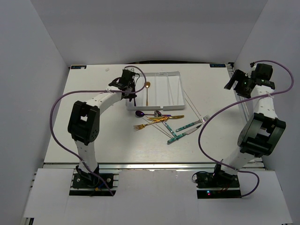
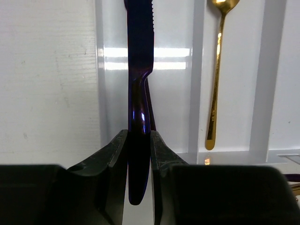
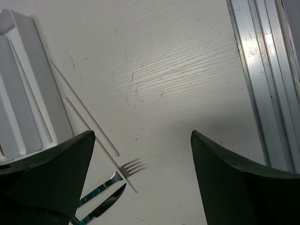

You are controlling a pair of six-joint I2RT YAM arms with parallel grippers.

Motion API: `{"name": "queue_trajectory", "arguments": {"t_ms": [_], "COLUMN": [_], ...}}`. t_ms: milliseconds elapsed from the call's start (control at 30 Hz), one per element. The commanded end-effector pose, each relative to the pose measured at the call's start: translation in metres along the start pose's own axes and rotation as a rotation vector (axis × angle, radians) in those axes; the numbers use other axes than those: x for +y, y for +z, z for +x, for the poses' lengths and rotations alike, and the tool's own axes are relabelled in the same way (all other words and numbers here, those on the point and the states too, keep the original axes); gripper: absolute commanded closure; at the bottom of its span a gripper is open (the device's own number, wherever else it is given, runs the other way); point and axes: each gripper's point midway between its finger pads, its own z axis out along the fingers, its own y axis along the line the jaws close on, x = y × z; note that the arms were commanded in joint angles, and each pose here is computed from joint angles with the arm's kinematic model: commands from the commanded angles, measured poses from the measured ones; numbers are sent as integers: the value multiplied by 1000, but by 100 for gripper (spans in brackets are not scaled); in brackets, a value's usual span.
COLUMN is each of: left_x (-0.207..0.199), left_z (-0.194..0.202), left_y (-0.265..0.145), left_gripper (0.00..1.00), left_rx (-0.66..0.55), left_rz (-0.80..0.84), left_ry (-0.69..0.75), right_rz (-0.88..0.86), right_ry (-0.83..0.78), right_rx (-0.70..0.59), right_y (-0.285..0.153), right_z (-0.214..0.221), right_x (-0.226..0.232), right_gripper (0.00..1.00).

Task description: Sort the eating utensils into containers

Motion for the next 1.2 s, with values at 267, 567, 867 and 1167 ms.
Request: {"name": "queue_trajectory", "arguments": {"t_ms": [267,567,867,1167], "left_x": [-15,-24,-36,-87], "left_z": [-27,-24,-55,-69], "left_y": [11,33,-5,-108], "left_gripper": [100,64,25,24], "left_rx": [-93,-74,-167,-288], "left_rz": [62,85,168,476], "left_ry": [55,85,101,296], "right_rz": [-3,-14,-103,-314], "right_ry": [-36,-41,-200,-783], "right_rx": [-70,-71,-87,-44], "right_y": [-7,-6,-12,-28], "right_z": [-20,-20,-21,59], "right_x": [4,6,40,127], "right_gripper": [11,11,12,18]}}
